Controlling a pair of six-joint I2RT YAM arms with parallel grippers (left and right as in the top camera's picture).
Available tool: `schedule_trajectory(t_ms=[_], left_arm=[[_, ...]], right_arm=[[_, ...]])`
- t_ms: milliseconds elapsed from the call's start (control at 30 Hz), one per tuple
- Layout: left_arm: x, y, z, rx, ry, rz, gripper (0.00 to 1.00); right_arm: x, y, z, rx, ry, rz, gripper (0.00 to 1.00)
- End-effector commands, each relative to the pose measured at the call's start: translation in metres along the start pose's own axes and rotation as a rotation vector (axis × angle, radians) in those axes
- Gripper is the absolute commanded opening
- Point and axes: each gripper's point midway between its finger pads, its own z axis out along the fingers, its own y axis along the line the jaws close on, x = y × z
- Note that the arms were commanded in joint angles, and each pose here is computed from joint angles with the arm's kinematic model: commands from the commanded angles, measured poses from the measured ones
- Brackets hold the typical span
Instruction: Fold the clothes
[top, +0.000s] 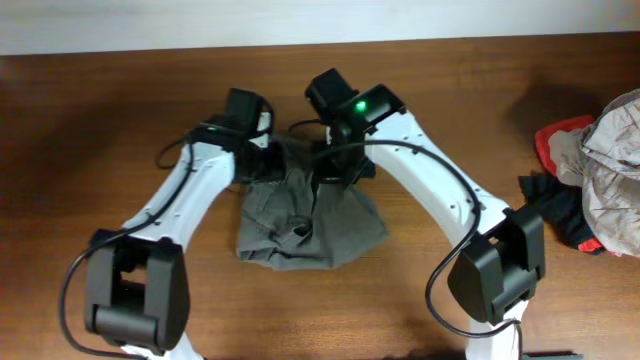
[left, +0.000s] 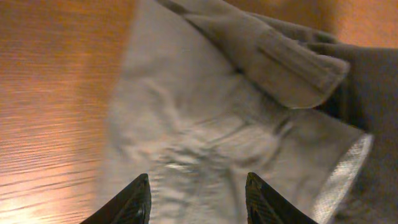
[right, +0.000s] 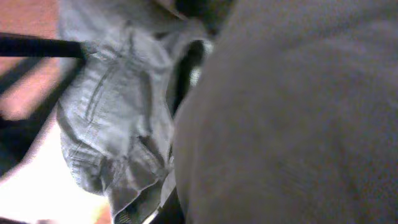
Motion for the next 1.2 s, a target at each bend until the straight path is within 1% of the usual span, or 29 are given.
schedule_trajectory(t_ms=[0, 67, 167, 233, 367, 433, 500, 567, 733, 900, 1033, 1100, 1167], left_arm=[[-0.005, 0.023, -0.008, -0.064, -0.013, 0.033, 0.49], [-0.003, 0.034, -0.008, -0.104, -0.01, 0.021, 0.5], [0.002, 0.038, -0.003, -0.106, 0.007, 0.014, 0.49], [0.01, 0.041, 0.004, -0.11, 0.03, 0.013, 0.49], [0.039, 0.051, 0.026, -0.13, 0.118, 0.001, 0.48], [0.049, 0.055, 0.037, -0.13, 0.153, -0.005, 0.48], [0.051, 0.054, 0.042, -0.12, 0.162, -0.006, 0.47], [0.05, 0.05, 0.044, -0.1, 0.157, -0.006, 0.47], [0.048, 0.04, 0.046, -0.088, 0.142, 0.021, 0.48], [0.052, 0.029, 0.048, -0.081, 0.148, 0.051, 0.48], [0.053, 0.024, 0.049, -0.078, 0.15, 0.063, 0.48], [0.054, 0.024, 0.049, -0.078, 0.151, 0.065, 0.48], [0.053, 0.024, 0.049, -0.078, 0.15, 0.065, 0.48]], right_arm=[[-0.006, -0.017, -0.011, 0.028, -0.026, -0.018, 0.07], [-0.007, -0.026, -0.015, 0.038, -0.022, -0.023, 0.07], [-0.006, -0.046, -0.021, 0.094, -0.017, -0.008, 0.07], [-0.005, -0.059, -0.028, 0.14, -0.017, 0.008, 0.07], [-0.009, -0.086, -0.049, 0.227, -0.039, 0.038, 0.08], [-0.01, -0.091, -0.059, 0.234, -0.046, 0.037, 0.08], [-0.01, -0.092, -0.066, 0.232, -0.052, 0.036, 0.07], [-0.01, -0.085, -0.067, 0.208, -0.054, 0.03, 0.08], [-0.01, -0.043, -0.06, 0.091, -0.072, -0.035, 0.08], [-0.01, -0.005, -0.044, 0.065, -0.093, -0.118, 0.08], [-0.004, 0.004, -0.021, 0.088, -0.048, -0.122, 0.08], [-0.002, 0.006, -0.011, 0.097, -0.027, -0.121, 0.15], [0.0, 0.007, -0.001, 0.104, -0.007, -0.101, 0.15]])
